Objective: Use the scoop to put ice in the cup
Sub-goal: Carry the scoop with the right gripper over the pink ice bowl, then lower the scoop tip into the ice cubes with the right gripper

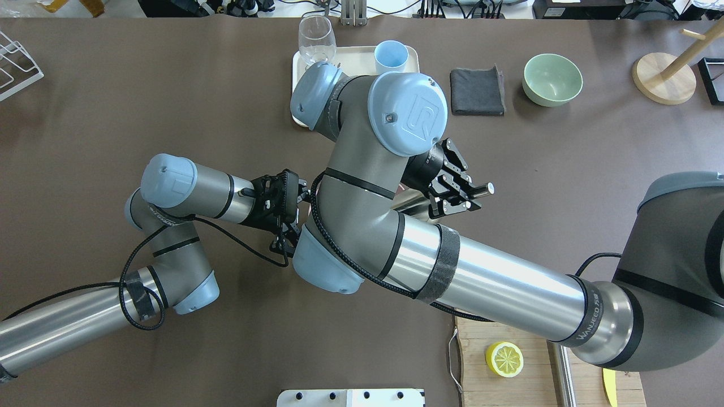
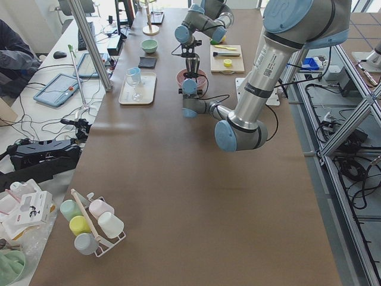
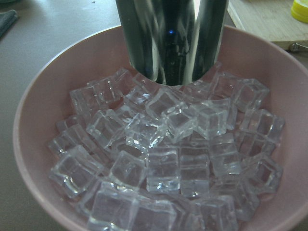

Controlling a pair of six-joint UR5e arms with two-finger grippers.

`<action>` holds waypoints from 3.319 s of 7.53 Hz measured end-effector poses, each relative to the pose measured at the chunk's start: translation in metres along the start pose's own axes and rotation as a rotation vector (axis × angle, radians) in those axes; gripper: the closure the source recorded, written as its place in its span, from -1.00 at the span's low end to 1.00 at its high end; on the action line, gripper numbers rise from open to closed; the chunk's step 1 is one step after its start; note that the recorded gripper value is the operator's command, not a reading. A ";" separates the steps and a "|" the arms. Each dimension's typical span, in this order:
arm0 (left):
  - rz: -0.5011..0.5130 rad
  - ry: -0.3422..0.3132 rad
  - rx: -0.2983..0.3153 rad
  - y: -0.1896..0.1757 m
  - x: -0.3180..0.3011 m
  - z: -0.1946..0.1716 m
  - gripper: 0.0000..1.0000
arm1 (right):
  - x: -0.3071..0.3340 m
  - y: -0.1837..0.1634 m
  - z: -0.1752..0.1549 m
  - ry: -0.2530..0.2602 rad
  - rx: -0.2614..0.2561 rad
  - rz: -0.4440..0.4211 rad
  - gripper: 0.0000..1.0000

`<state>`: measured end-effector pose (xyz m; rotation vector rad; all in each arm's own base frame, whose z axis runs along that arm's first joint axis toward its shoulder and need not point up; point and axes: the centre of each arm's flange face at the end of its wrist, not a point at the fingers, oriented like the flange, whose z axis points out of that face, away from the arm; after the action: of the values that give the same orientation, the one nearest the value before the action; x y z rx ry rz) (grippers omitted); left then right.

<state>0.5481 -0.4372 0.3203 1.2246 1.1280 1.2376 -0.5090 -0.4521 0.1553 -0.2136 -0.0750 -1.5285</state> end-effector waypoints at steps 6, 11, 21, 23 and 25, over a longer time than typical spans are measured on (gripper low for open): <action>-0.001 0.000 -0.001 0.001 0.000 0.000 -0.95 | 0.002 -0.021 -0.004 0.001 0.013 0.017 1.00; -0.001 0.000 -0.002 0.002 0.000 0.000 -0.95 | 0.006 -0.030 -0.008 0.008 0.038 0.037 1.00; -0.001 0.000 -0.004 0.002 0.000 0.000 -0.95 | 0.005 -0.054 -0.004 0.038 0.183 0.172 1.00; -0.002 -0.002 -0.007 0.002 -0.002 0.001 -0.95 | 0.004 -0.052 0.000 0.044 0.219 0.208 1.00; -0.005 -0.003 -0.014 0.004 -0.003 0.002 -0.95 | 0.001 -0.045 0.007 0.047 0.244 0.228 1.00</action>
<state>0.5496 -0.4406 0.3240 1.2121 1.1180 1.2369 -0.5530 -0.4526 0.1659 0.0088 -0.1928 -1.2835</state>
